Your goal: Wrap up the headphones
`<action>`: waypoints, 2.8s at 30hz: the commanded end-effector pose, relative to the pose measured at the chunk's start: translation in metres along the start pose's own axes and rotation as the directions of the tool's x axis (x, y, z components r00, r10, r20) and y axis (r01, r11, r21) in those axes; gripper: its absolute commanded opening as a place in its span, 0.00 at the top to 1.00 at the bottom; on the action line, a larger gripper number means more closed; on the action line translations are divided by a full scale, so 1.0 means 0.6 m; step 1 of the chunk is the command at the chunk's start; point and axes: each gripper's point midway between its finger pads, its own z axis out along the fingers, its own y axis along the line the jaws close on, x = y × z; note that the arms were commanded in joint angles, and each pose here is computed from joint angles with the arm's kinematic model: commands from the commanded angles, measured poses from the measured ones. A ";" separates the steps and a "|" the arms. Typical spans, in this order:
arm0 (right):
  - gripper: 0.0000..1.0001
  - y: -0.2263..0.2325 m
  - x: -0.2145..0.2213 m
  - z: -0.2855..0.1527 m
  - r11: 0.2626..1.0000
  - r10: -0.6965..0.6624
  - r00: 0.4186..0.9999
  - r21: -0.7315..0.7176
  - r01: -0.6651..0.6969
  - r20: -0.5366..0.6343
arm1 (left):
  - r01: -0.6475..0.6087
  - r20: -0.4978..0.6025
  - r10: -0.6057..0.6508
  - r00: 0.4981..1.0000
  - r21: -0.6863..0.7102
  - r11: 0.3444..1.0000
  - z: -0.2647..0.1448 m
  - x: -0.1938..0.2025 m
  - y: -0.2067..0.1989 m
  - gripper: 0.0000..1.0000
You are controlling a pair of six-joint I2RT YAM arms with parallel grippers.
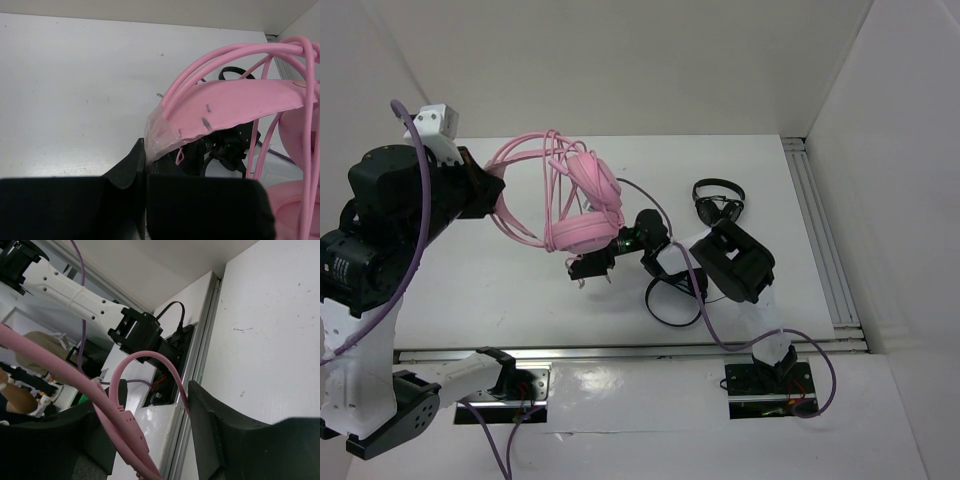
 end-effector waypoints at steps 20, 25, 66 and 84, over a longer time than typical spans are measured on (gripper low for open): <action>0.02 -0.035 -0.092 0.014 0.878 -0.406 0.909 0.315 0.360 0.091 | 0.148 0.224 -0.177 0.958 0.138 0.979 -0.038 -0.108 -0.047 1.00; 0.01 -0.075 -0.157 -0.030 0.695 -0.521 0.851 0.613 0.375 0.069 | 0.141 0.238 -0.170 0.956 0.133 0.981 -0.047 -0.114 -0.044 1.00; 0.19 0.118 -0.139 0.036 0.767 -0.588 0.804 0.375 0.521 0.084 | 0.174 0.181 -0.186 0.966 0.079 0.982 -0.010 -0.053 -0.022 1.00; 0.38 0.008 -0.127 0.000 0.554 -0.548 0.837 0.741 0.379 -0.018 | 0.224 0.306 -0.230 0.924 0.056 0.973 -0.045 -0.118 -0.012 1.00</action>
